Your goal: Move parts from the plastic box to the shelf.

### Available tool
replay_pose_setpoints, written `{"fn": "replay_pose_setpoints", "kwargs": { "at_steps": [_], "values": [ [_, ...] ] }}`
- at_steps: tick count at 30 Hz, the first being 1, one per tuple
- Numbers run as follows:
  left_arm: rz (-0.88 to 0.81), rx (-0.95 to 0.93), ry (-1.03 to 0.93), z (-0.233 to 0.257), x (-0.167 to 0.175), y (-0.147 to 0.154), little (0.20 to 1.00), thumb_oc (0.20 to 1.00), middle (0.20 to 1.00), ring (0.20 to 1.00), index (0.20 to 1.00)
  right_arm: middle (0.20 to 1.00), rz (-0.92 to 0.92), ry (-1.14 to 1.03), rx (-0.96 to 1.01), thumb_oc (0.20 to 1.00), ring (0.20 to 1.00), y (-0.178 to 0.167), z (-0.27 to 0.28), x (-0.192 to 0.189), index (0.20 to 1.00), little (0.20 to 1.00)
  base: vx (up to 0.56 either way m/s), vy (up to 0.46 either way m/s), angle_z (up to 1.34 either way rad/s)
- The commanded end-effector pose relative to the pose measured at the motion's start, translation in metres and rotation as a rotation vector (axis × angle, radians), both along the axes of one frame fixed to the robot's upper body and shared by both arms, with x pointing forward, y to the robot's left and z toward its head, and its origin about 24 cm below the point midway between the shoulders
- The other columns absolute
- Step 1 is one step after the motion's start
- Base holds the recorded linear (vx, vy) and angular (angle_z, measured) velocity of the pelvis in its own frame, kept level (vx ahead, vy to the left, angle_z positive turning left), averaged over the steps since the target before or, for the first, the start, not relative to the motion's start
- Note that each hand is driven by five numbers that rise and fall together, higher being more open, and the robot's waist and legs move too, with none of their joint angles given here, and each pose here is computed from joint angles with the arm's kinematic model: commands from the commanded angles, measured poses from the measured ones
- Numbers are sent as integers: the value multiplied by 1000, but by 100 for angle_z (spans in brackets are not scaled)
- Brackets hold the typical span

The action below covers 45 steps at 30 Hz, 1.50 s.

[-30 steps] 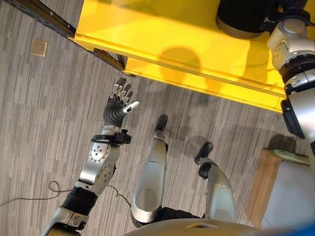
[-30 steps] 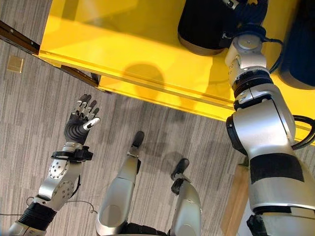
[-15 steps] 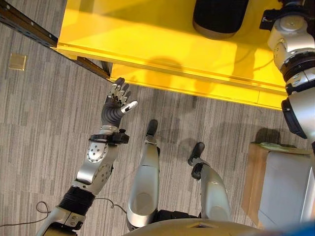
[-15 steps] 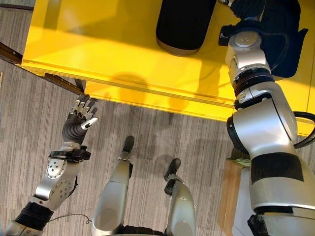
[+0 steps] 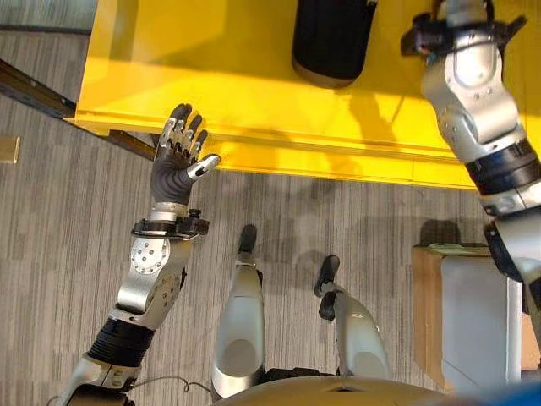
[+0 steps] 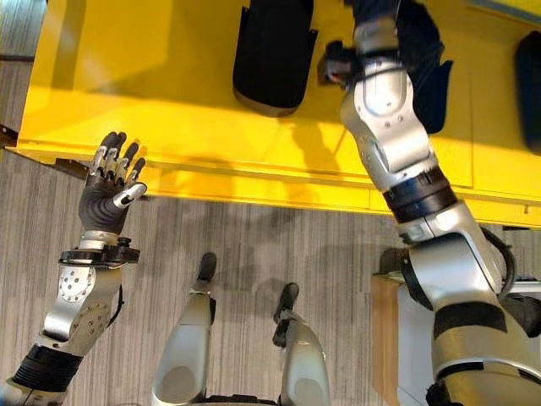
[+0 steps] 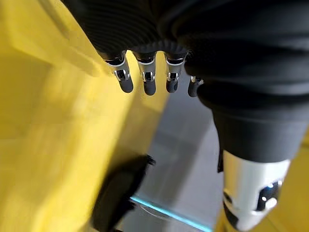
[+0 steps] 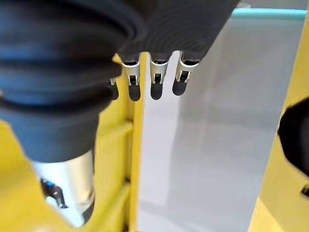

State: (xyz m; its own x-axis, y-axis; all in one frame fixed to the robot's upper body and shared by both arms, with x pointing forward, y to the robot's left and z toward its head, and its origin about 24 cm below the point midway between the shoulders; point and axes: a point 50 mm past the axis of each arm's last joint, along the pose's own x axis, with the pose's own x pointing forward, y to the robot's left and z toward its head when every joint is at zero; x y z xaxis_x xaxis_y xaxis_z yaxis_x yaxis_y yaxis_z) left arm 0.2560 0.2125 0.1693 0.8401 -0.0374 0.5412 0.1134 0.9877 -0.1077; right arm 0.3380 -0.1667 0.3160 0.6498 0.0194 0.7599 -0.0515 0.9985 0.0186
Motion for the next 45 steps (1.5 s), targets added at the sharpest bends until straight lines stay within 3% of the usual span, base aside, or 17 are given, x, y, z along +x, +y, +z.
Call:
{"fn": "replay_pose_setpoints", "kwargs": {
  "at_steps": [1,9,17,25,28,35,45],
  "values": [
    [47,22,-155,20,-4,-2,1000,1000,1000,1000,1000,1000,10,-29,-3,1000,1000,-12,-9,-5,1000,1000,-2,-12,-8],
    [149,-2,-328,57,10,-4,1000,1000,1000,1000,1000,1000,139,44,60,1000,1000,-9,-64,-32,1000,1000,2,-3,-7],
    [241,-18,-374,77,31,-4,1000,1000,1000,1000,1000,1000,205,87,95,1000,1000,-6,-91,-52,1000,1000,-8,13,-11],
    [401,-16,-275,88,68,24,1000,1000,1000,1000,1000,1000,253,99,110,1000,1000,3,-107,-68,1000,1000,-9,20,-12],
    [527,34,-237,96,76,49,1000,1000,1000,1000,1000,1000,285,101,101,1000,1000,6,-110,-74,1000,1000,15,4,-15],
    [652,-22,-93,83,84,90,1000,1000,1000,1000,1000,1000,239,98,108,1000,1000,-1,-116,-82,1000,1000,11,11,-11],
    [732,-75,11,75,91,110,1000,1000,1000,1000,1000,1000,195,113,146,1000,1000,-10,-123,-88,1000,1000,4,0,-4]
  ]
}}
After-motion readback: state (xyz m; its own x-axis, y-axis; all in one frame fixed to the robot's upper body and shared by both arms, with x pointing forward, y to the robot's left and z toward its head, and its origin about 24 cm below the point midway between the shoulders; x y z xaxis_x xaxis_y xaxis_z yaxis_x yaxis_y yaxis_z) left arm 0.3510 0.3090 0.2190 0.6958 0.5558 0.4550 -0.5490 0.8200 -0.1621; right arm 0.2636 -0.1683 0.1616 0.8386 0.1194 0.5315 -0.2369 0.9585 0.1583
